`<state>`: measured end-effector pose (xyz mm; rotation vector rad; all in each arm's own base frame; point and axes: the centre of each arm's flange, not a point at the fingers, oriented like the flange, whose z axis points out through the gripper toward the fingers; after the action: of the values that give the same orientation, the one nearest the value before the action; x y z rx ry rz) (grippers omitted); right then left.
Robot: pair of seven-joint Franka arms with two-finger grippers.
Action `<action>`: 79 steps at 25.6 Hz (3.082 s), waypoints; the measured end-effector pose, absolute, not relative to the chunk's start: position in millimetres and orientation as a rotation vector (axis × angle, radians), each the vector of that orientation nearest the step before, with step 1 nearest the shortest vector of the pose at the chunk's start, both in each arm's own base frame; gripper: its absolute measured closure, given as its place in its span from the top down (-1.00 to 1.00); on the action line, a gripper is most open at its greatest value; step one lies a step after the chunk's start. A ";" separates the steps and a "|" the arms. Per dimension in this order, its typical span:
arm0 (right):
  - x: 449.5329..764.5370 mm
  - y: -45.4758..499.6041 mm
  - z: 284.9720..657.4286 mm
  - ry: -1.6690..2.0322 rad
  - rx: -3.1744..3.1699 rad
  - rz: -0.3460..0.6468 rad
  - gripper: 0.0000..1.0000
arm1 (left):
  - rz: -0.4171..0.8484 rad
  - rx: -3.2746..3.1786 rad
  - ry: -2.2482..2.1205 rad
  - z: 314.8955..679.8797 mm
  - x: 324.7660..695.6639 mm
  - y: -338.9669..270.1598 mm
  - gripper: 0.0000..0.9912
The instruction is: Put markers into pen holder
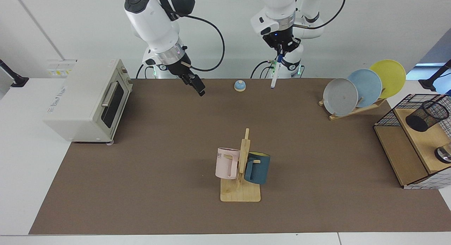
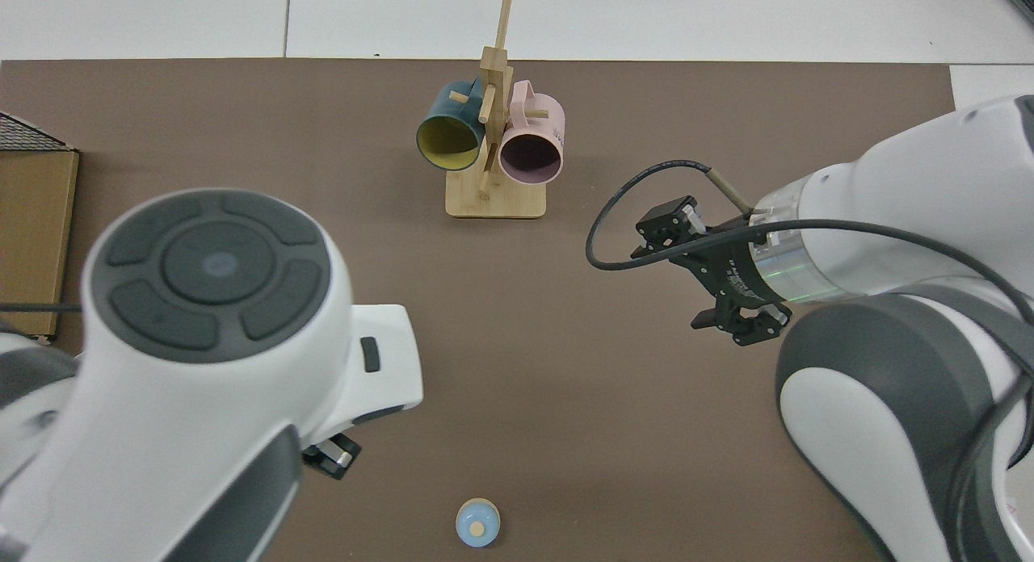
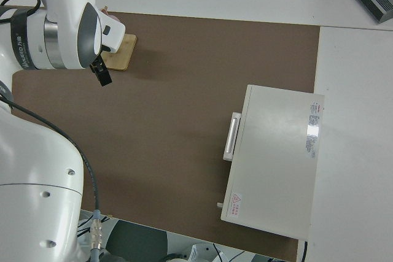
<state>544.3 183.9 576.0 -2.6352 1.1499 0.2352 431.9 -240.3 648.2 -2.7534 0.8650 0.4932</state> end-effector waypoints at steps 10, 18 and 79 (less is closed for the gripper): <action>567.6 149.9 543.4 0.916 -2.826 0.143 1.00 | 0.560 -2.598 0.984 687.6 448.1 -141.8 -0.66; 574.0 130.1 539.7 0.324 -3.087 0.012 1.00 | 0.565 -2.627 1.084 727.8 466.3 11.8 -0.66; 572.2 46.3 573.3 -0.447 -3.142 -0.074 1.00 | 0.561 -2.289 1.226 639.4 541.7 243.6 -0.66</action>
<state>572.2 46.3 573.3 -3.1420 -0.4469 -0.0742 541.7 243.6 639.4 -2.2887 1.2258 0.5610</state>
